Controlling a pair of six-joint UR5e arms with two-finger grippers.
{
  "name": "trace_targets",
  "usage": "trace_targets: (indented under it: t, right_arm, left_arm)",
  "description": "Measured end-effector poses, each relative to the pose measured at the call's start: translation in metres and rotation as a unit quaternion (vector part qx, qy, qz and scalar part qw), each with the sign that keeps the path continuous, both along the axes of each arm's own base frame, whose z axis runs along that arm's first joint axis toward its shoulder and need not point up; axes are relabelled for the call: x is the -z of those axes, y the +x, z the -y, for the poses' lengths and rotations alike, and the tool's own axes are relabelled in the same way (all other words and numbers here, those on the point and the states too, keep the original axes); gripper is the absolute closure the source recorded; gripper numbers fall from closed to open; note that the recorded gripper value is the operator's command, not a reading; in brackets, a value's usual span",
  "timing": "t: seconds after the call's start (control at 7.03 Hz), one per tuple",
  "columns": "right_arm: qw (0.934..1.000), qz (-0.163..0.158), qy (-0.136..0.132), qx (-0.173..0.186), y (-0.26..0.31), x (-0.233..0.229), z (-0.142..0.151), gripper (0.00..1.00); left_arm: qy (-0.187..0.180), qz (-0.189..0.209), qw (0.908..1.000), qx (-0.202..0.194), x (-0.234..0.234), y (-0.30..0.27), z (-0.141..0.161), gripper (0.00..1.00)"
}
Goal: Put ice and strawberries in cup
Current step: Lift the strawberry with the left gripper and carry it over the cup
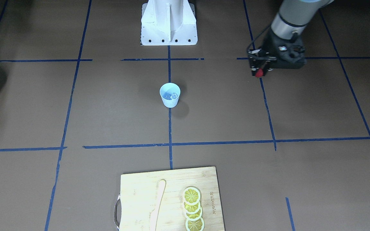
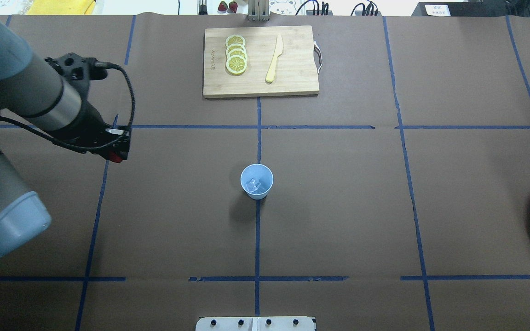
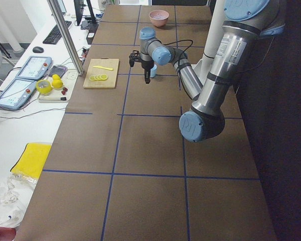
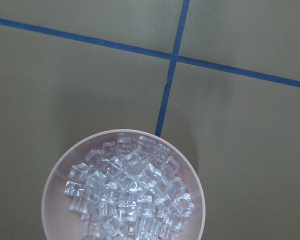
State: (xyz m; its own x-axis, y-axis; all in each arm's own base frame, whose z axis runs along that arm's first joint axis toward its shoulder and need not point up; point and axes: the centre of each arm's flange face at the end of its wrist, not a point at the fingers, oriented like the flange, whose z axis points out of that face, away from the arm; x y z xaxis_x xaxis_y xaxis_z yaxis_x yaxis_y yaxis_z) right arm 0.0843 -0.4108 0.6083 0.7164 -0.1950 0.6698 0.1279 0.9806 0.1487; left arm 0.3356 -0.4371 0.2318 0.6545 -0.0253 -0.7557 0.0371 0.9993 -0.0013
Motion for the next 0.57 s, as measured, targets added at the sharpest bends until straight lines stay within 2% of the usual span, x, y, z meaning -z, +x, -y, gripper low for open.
trace_targets:
  t: [0.28, 0.57]
  right_arm:
    - [1.0000, 0.000, -0.001, 0.000, 0.000, 0.000, 0.000, 0.01]
    - [1.0000, 0.000, -0.001, 0.000, 0.000, -0.001, 0.000, 0.01]
  left_arm:
    - [-0.029, -0.003, 0.9992, 0.029, 0.047, 0.065, 0.003, 0.99]
    - [-0.055, 0.003, 0.9965, 0.063, 0.100, 0.147, 0.002, 0.92]
